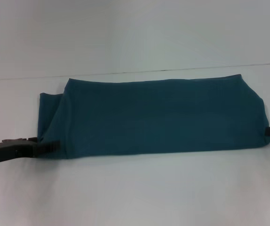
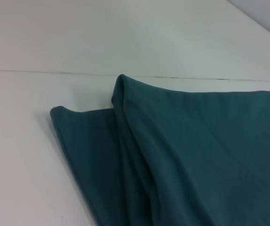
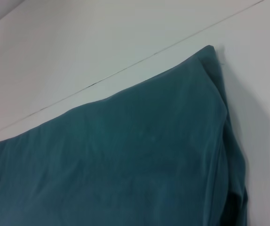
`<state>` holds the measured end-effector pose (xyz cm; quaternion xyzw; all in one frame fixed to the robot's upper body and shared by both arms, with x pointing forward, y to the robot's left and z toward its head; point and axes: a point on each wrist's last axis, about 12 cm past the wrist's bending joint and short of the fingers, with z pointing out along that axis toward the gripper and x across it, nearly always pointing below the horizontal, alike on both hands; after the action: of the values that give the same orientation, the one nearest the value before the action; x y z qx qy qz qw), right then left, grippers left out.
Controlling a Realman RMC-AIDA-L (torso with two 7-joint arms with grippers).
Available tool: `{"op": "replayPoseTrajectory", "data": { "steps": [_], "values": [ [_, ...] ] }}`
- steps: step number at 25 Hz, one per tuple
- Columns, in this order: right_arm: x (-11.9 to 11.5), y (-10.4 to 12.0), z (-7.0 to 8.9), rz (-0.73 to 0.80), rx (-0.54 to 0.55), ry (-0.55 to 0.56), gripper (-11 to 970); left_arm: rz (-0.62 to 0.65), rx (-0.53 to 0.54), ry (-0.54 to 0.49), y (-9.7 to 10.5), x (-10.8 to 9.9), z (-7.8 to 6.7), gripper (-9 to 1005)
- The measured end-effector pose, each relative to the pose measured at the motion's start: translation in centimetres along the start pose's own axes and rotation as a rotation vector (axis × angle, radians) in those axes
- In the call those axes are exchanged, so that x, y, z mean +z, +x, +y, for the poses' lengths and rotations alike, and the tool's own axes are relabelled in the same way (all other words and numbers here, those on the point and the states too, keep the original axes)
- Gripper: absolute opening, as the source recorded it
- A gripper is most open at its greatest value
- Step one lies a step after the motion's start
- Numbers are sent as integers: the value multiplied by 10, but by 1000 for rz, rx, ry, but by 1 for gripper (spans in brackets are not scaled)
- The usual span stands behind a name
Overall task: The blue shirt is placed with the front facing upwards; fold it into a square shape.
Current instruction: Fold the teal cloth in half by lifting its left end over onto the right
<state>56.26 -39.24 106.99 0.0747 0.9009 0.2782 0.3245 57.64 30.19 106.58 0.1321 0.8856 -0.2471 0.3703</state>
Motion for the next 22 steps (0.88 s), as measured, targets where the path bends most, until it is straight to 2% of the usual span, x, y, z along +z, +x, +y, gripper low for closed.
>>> {"op": "replayPoseTrajectory", "data": {
  "steps": [13, 22],
  "values": [
    [-1, 1, -1, -4, 3, -1, 2, 42, 41, -6, 2, 3, -3, 811],
    [-2, 3, -2, -8, 4, -2, 2, 39, 46, -13, -1, 3, -3, 572]
  ]
}}
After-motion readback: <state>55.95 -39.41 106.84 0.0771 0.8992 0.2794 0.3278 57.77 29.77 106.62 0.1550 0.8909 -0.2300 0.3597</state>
